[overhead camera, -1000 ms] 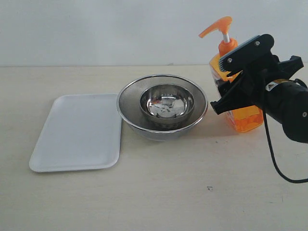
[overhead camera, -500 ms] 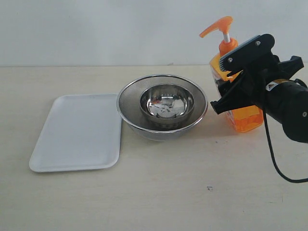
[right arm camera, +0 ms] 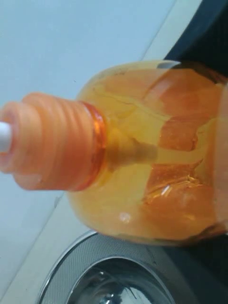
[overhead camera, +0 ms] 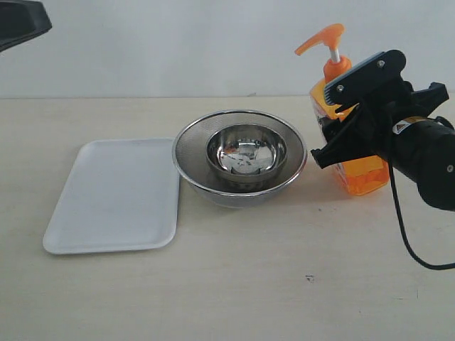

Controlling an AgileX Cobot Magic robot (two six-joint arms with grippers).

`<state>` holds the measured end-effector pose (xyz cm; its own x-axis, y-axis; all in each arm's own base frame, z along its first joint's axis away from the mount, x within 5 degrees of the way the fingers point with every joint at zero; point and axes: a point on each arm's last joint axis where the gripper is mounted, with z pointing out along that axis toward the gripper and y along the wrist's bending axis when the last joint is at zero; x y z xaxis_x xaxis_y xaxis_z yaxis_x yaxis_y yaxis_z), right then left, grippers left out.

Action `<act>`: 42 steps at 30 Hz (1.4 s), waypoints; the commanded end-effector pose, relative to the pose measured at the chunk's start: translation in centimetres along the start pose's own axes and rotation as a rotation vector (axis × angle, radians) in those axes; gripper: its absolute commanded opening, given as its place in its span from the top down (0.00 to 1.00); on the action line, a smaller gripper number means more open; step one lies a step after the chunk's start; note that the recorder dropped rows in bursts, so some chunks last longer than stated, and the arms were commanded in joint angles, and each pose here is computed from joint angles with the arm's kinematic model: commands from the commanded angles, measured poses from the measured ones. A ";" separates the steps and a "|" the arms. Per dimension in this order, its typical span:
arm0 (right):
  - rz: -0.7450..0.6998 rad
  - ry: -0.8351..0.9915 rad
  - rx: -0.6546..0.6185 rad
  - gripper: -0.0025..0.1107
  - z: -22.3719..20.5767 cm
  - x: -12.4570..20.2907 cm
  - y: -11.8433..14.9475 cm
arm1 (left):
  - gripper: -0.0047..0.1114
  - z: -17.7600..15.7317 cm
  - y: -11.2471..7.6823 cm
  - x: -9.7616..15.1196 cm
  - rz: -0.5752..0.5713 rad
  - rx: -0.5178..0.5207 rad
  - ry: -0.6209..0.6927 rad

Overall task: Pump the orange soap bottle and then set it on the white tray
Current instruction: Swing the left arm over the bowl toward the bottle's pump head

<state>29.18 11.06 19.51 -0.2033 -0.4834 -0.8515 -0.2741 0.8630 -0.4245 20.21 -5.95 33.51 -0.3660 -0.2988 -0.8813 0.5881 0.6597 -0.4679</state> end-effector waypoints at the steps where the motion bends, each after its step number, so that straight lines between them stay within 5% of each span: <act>1: -0.004 -0.021 0.012 0.98 0.1 -0.5 -0.2 | 0.92 3.6 0.8 -1.2 0.015 0.074 0.054; 8: -0.002 -0.015 0.004 0.98 0.2 -0.6 -0.1 | 0.92 12.7 0.7 -1.7 0.063 0.192 0.149; 15: 0.001 -0.015 0.001 0.98 0.2 -0.7 -0.2 | 0.92 18.1 -1.0 -0.5 0.155 0.271 0.186; 25: -0.008 -0.021 0.007 0.98 0.3 -1.0 -0.3 | 0.92 21.1 -3.2 1.2 0.234 0.168 0.200; 37: -0.024 -0.013 -0.004 0.98 0.3 -1.0 -0.2 | 0.92 24.5 -2.8 2.0 0.135 0.265 0.227; 42: -0.020 -0.007 -0.014 0.98 0.4 -1.1 -0.1 | 0.92 25.6 -4.3 1.9 0.154 0.302 0.213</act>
<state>29.66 11.44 19.89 -0.2150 -0.4956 -0.8415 -0.2979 0.8539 -0.4268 35.85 -26.03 31.63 -0.3862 -0.0364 -0.9217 0.8048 0.4750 -0.3560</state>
